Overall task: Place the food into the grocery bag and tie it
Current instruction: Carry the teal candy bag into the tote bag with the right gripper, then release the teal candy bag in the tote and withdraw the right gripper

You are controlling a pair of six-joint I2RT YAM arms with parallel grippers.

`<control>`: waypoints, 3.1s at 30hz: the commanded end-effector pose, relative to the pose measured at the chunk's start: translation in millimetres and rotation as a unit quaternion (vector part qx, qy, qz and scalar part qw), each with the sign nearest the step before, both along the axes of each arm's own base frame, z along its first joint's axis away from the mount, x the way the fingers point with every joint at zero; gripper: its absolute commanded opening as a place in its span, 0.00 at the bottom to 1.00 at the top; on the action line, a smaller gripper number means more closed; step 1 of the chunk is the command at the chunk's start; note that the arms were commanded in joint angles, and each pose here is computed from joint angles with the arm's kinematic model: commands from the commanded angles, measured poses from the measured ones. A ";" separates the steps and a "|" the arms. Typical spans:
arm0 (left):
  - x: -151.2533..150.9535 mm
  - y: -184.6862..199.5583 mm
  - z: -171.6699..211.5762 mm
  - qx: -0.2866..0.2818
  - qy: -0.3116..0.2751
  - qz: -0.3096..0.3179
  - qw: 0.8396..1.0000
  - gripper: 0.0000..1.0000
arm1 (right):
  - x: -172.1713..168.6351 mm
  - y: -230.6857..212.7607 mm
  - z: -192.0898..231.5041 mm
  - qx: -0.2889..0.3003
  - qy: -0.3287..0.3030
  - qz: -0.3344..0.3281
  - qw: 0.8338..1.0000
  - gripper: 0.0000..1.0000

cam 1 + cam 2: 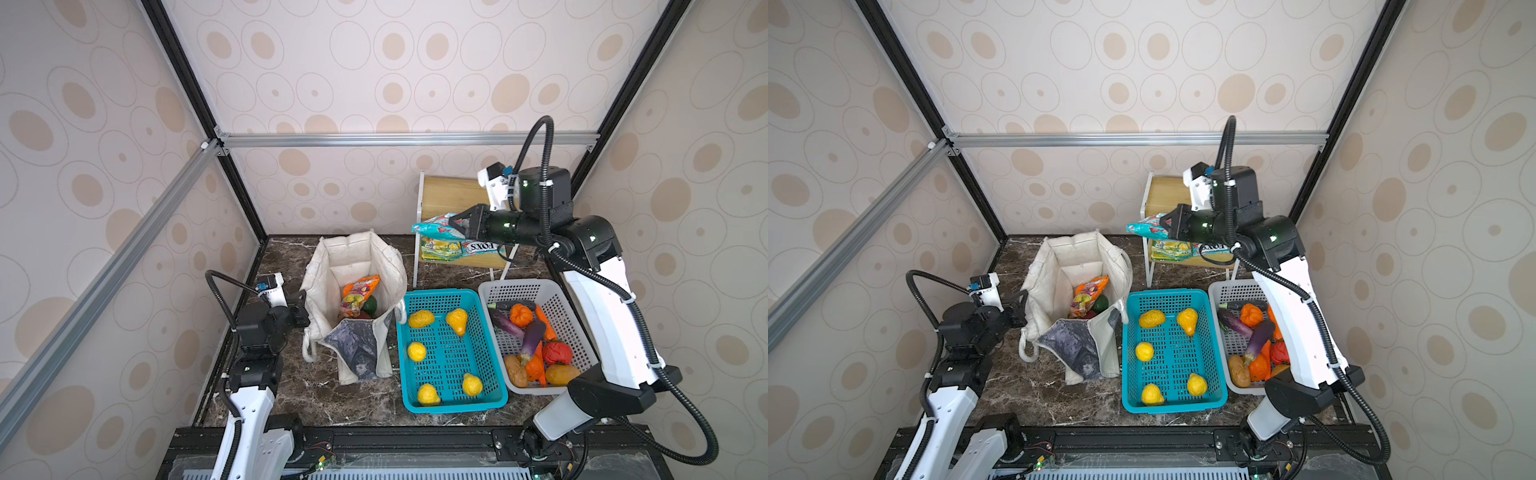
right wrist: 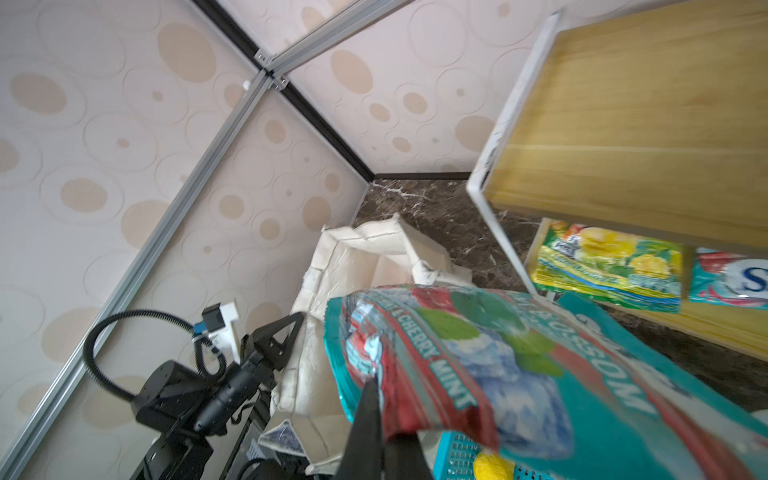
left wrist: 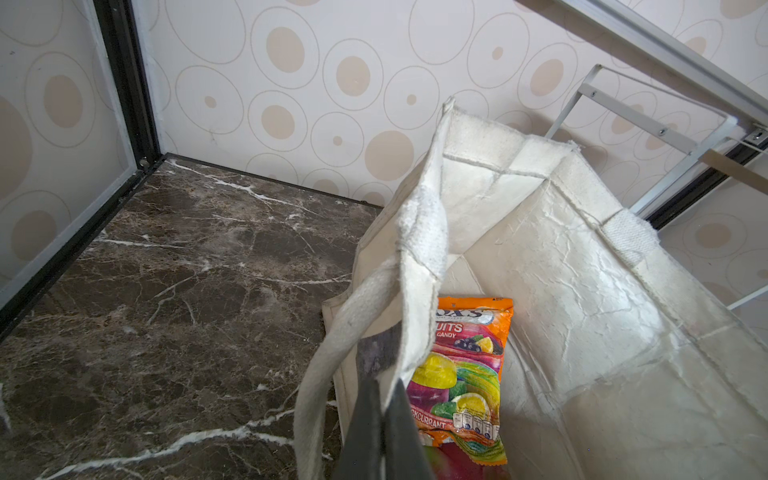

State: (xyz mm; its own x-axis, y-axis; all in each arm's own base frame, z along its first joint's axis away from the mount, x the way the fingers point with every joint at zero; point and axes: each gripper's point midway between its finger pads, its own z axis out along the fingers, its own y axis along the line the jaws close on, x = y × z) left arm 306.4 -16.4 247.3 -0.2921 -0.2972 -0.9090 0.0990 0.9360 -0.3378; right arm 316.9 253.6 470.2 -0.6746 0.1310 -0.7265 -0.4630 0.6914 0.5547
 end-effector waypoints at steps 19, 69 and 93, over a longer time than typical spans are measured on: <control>-2.1 2.9 13.3 0.009 -0.025 0.006 1.000 0.00 | -56.0 203.2 -168.4 -0.092 0.136 0.236 0.958 0.00; -3.2 4.2 78.9 -0.013 -0.053 0.015 0.998 0.00 | -9.9 102.6 -160.3 -0.151 0.070 0.022 0.986 0.00; 6.7 10.8 40.9 0.005 -0.029 0.028 0.999 0.00 | -2.5 84.3 -206.4 -0.197 0.099 -0.030 0.975 0.62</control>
State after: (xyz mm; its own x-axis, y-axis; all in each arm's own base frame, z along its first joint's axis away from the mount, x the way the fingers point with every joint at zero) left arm 308.7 -12.0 268.4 -0.3311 -0.3332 -0.8828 0.0490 0.9282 -0.3687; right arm 311.8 356.0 259.5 -0.8137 -0.1035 -0.5720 -0.3701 0.8511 0.3723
